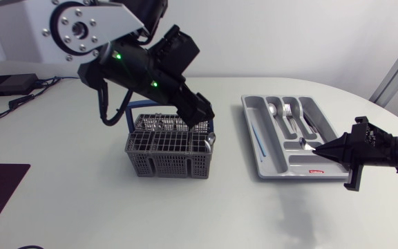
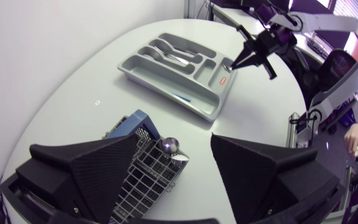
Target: Unload the cutlery basket into the drawer organizer.
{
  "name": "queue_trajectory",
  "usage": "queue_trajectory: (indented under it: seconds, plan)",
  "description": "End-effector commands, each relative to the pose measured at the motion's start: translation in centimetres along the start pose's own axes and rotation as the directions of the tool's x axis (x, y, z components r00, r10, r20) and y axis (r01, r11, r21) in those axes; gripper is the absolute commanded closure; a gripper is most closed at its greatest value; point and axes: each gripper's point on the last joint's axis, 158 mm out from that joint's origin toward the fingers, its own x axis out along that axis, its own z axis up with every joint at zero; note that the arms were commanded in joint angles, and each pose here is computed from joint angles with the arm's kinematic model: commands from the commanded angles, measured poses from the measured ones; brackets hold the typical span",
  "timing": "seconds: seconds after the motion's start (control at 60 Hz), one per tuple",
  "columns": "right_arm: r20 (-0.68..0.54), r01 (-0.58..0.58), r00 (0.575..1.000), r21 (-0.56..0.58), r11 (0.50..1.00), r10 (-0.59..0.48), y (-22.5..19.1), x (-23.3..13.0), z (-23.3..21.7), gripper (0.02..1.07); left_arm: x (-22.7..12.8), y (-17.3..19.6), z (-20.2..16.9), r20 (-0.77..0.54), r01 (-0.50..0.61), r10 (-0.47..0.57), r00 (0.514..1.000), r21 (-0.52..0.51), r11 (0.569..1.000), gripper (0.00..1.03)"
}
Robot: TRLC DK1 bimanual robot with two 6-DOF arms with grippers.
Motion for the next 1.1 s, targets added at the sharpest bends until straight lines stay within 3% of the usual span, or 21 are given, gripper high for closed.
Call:
queue_trajectory:
  seconds: [0.0,0.2,0.417,0.75,0.817,0.933,1.0,1.083]
  plan:
    - [-0.019,-0.034,0.999,-0.047,0.998,0.034,-1.0,0.7,-1.9,1.01,1.4,-0.7,-0.9,-0.043,0.018,-0.014,0.999,0.090,0.996,0.22]
    - [-0.079,-0.108,0.992,-0.079,0.991,0.102,-1.6,2.0,-4.6,1.01,2.4,-1.3,-2.5,-0.102,0.064,-0.034,0.994,0.316,0.946,0.22]
    - [-0.157,-0.163,0.977,-0.116,0.980,0.144,-1.6,3.5,-7.1,1.01,3.6,-1.0,-6.0,-0.194,0.110,0.000,0.981,0.557,0.823,0.21]
    - [-0.251,-0.228,0.950,-0.146,0.963,0.187,-0.7,4.1,-9.6,1.00,4.9,-0.2,-7.0,-0.221,0.143,0.015,0.975,0.683,0.716,0.22]
    - [-0.268,-0.234,0.945,-0.149,0.961,0.188,-0.5,4.1,-10.0,0.81,5.2,-0.1,-7.0,-0.223,0.144,0.021,0.975,0.696,0.703,0.22]
    - [-0.279,-0.217,0.946,-0.157,0.964,0.167,-0.6,4.4,-10.2,0.59,5.5,-0.1,-7.4,-0.233,0.150,0.030,0.972,0.716,0.682,0.22]
    - [-0.289,-0.205,0.945,-0.159,0.966,0.152,-0.8,4.4,-10.4,0.55,5.7,-0.1,-7.6,-0.233,0.153,0.031,0.972,0.727,0.670,0.22]
    - [-0.291,-0.192,0.946,-0.159,0.968,0.140,-0.9,4.1,-10.1,0.40,6.0,-0.4,-7.8,-0.229,0.155,0.029,0.973,0.744,0.650,0.22]
